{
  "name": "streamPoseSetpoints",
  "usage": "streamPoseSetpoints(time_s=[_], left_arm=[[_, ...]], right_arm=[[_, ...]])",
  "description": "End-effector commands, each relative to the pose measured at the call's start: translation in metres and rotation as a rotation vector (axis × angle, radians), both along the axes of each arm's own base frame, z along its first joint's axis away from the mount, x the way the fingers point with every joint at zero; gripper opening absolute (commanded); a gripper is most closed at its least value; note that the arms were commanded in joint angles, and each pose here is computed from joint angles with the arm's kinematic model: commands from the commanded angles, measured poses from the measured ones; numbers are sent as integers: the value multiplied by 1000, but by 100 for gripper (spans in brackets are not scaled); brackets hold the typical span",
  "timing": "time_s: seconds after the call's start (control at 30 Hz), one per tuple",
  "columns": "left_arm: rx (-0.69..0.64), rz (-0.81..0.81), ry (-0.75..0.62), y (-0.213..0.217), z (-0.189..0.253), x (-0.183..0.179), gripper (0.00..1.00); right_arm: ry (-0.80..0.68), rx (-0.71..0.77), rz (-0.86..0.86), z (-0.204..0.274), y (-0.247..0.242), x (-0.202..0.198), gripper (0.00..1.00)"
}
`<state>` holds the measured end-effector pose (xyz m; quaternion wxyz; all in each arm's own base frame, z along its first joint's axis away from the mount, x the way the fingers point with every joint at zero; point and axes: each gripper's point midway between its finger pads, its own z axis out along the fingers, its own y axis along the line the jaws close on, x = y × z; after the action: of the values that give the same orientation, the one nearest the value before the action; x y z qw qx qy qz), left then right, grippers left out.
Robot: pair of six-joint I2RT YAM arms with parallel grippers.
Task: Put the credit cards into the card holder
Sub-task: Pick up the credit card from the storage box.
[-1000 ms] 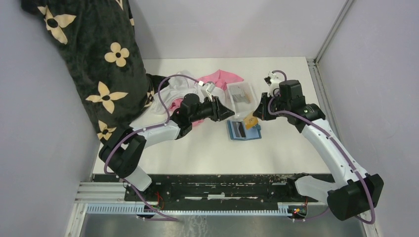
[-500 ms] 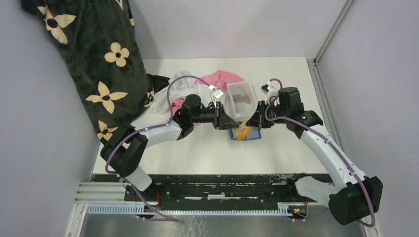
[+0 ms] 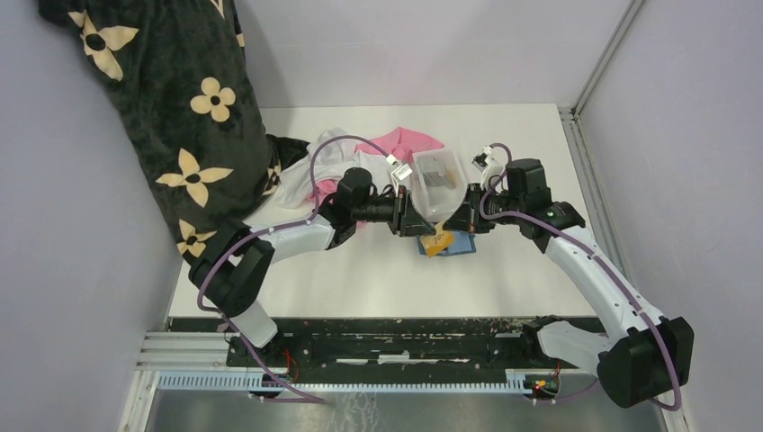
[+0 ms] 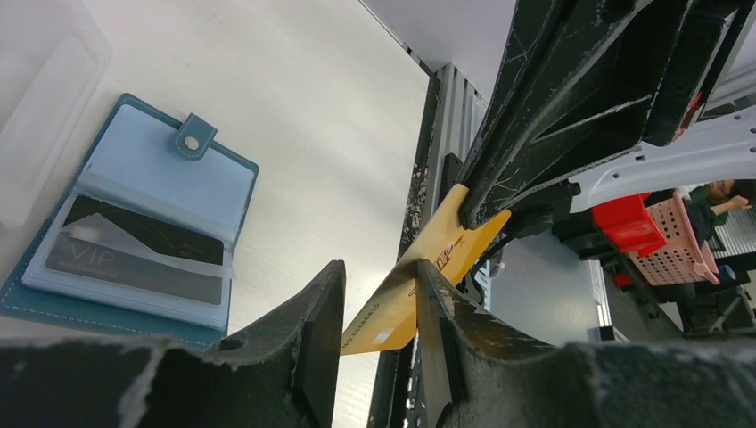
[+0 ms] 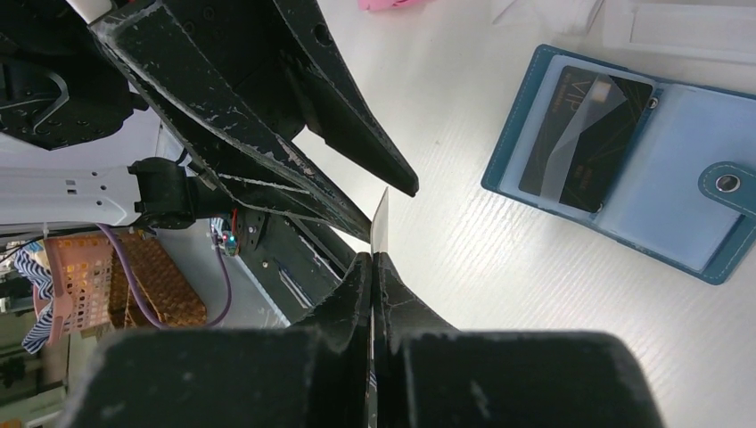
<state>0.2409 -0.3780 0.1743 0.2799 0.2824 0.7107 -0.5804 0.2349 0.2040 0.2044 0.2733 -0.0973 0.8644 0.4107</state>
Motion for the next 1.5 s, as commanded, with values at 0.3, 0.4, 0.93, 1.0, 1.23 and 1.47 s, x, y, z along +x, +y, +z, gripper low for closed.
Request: streamPoseSetpoints(time_s=[0.3,0.4,0.93,1.0,1.23,1.47], left_arm=[[-59,-211,19,-9,1,-20,22],[-81,-235,54,-9,2,-23,21],[-379,-305,173,9,47,-34,26],[-399,-309,179,10,48,-33,26],[-409,-321,179,9,47,-37,8],[-338,-159,203,4,20,-19,3]], right_arm=[[-28,78,14,11,11,20,1],[-23,85,5,10,9,25,1],[21,112,-36,-12,0,38,1],[25,114,-35,-14,1,39,1],[27,138,-40,-14,3,42,1],[-1,128,-63,-8,1,46,18]])
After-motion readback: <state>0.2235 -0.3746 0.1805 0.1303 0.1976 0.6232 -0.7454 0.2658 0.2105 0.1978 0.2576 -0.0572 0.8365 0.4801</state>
